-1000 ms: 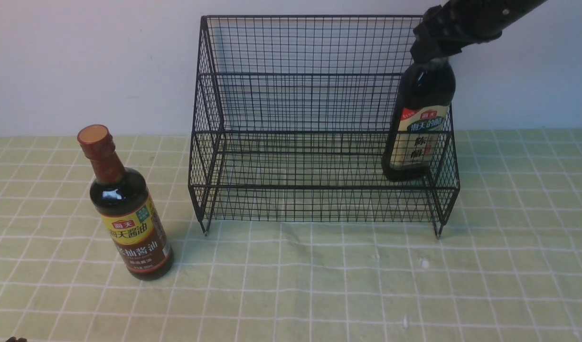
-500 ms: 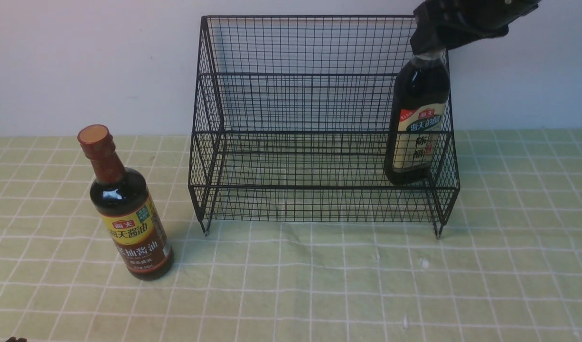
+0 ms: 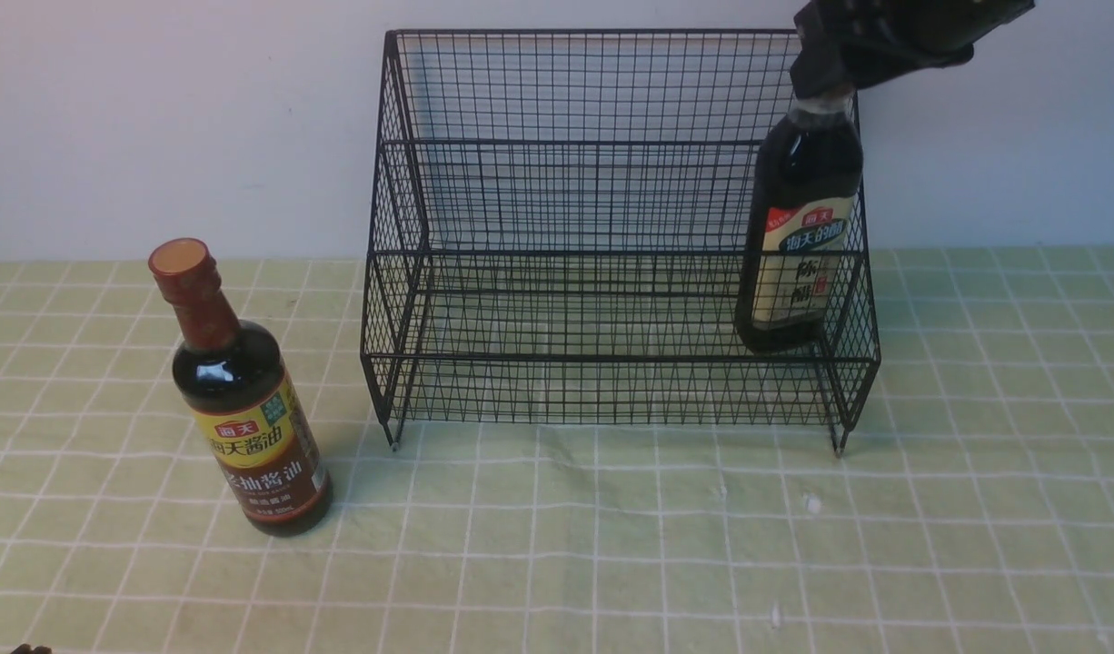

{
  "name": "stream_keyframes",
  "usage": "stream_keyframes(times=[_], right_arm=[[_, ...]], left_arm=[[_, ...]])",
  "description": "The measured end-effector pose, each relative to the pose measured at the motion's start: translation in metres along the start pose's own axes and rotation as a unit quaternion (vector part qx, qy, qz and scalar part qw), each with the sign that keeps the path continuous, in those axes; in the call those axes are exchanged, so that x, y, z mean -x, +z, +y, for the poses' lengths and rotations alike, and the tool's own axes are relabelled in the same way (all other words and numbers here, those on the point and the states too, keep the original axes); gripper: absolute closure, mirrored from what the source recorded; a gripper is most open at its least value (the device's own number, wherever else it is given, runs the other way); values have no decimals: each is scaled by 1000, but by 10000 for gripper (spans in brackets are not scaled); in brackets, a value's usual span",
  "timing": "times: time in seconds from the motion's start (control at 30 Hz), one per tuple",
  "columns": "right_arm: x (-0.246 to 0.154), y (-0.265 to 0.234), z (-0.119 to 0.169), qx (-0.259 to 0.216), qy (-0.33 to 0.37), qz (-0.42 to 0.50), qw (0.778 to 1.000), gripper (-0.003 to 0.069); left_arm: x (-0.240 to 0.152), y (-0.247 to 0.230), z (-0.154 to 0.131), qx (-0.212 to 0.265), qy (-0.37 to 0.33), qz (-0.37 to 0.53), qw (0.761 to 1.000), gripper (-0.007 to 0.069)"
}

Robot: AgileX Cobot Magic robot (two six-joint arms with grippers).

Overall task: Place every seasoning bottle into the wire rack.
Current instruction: Use the right arm to put the condiment bottle back on the shelf

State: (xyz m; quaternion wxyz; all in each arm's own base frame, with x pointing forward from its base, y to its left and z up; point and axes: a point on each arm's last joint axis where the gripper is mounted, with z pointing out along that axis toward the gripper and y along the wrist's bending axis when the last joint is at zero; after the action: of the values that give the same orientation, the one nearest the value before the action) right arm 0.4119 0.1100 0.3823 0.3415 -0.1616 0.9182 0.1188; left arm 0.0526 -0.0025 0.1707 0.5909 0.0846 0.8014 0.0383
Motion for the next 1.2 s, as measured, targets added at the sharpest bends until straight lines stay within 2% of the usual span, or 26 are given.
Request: stream_keyframes(times=[0.27, 0.57, 1.2], right_arm=[[0, 0, 0, 1, 7, -1, 1000, 334], [2, 1, 2, 15, 137, -6, 990, 342], [1, -1, -2, -11, 124, -10, 992, 349]], left_arm=[[0, 0, 0, 0, 0, 0, 1000, 631], [0, 0, 0, 0, 0, 0, 1000, 631], [0, 0, 0, 0, 0, 0, 1000, 631]])
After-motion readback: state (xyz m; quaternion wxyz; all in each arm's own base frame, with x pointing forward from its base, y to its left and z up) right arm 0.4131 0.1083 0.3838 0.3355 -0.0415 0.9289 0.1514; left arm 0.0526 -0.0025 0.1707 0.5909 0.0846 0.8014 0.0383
